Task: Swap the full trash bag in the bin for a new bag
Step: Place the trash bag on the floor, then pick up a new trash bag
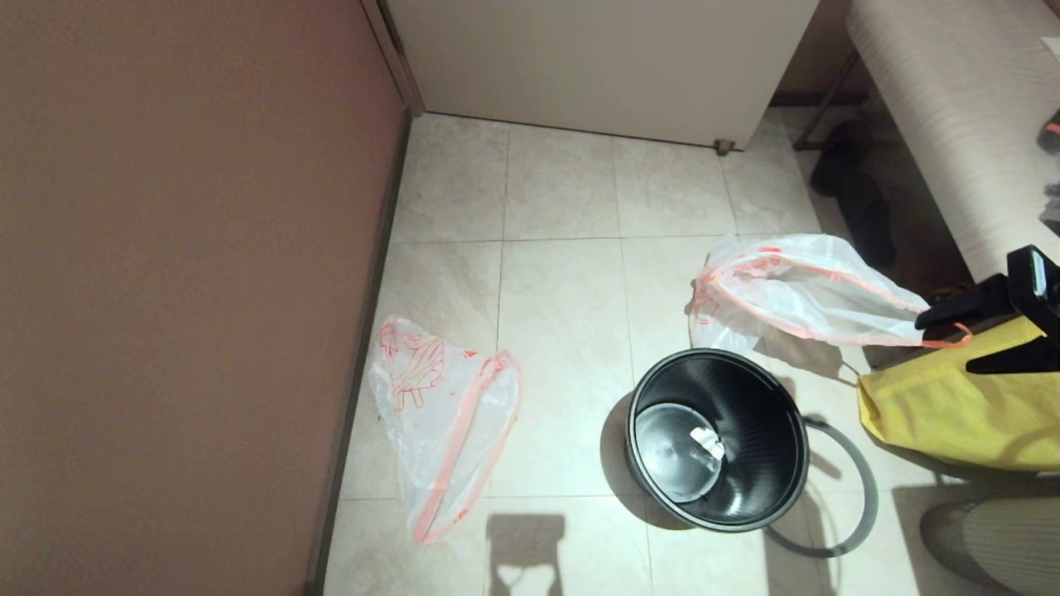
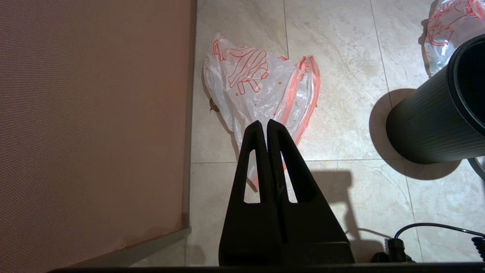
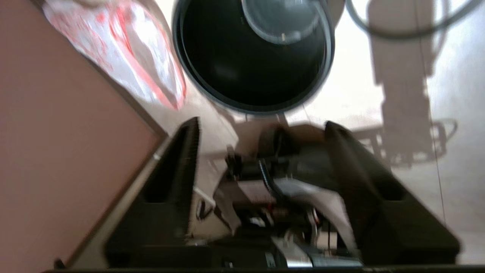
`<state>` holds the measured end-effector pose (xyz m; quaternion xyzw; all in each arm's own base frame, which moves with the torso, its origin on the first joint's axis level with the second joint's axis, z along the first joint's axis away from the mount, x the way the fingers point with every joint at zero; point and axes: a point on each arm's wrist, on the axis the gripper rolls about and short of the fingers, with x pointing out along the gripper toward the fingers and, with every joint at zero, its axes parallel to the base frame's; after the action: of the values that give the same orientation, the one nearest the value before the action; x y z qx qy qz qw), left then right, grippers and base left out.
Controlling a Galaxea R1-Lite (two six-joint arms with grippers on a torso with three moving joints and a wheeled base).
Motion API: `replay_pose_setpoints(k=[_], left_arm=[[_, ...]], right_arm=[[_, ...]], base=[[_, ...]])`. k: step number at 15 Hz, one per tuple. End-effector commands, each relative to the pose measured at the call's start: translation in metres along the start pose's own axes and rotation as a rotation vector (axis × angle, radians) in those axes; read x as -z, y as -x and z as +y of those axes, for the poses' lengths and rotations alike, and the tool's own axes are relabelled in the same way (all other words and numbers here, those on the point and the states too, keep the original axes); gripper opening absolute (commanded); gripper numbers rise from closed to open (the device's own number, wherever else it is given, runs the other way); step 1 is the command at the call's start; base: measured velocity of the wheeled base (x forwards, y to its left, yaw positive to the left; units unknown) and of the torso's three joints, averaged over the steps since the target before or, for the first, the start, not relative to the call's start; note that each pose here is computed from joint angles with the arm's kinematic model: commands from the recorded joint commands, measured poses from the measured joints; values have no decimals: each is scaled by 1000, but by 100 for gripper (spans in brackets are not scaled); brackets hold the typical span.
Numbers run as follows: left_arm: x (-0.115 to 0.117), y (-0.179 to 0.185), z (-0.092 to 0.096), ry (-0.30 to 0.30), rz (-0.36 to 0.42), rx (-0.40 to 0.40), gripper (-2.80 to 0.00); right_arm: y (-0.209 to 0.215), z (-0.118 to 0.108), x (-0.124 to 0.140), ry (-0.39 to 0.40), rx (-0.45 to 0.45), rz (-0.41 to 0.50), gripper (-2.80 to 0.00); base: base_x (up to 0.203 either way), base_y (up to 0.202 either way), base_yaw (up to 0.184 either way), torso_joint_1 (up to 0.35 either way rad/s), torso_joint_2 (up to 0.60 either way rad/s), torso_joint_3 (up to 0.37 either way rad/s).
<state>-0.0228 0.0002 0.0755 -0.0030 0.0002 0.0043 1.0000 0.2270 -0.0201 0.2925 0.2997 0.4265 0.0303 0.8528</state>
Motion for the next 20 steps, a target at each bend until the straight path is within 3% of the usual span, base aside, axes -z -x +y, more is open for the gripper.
replay_pose_setpoints(k=[1,4,6,8,11,12,14,15,18,20], left_arm=[[0,0,0,0,0,-1,-280],[0,0,0,0,0,-1,-280],[0,0,0,0,0,-1,-280],[0,0,0,0,0,-1,-280],[0,0,0,0,0,-1,-280],[0,0,0,0,0,-1,-280],[0,0,0,-1,-1,-1,-280],[0,0,0,-1,0,-1,-280],[0,0,0,-1,0,-1,-280],[0,0,0,-1,0,-1,-280]], right_arm=[[26,-2,31,13,-14,-25,-280],[39,-14,71,13,-4,-14,-280],[30,-24,84,4,30,7,-280],[15,-31,85,10,57,-22,-280],[-35,-35,62,19,116,-29,-280],[-56,-36,53,28,157,-34,-280],[-88,-30,48,88,299,-134,-280],[-98,-25,49,118,322,-150,-280],[-155,-26,43,178,371,-138,-280],[-194,-33,46,206,484,-148,-280]], base=[[0,0,0,0,0,0],[0,0,0,0,0,0],[0,0,0,0,0,0],[0,0,0,0,0,0],[0,0,0,0,0,0],[0,0,0,0,0,0],[0,0,0,0,0,0],[0,0,0,0,0,0],[0,0,0,0,0,0],[0,0,0,0,0,0]])
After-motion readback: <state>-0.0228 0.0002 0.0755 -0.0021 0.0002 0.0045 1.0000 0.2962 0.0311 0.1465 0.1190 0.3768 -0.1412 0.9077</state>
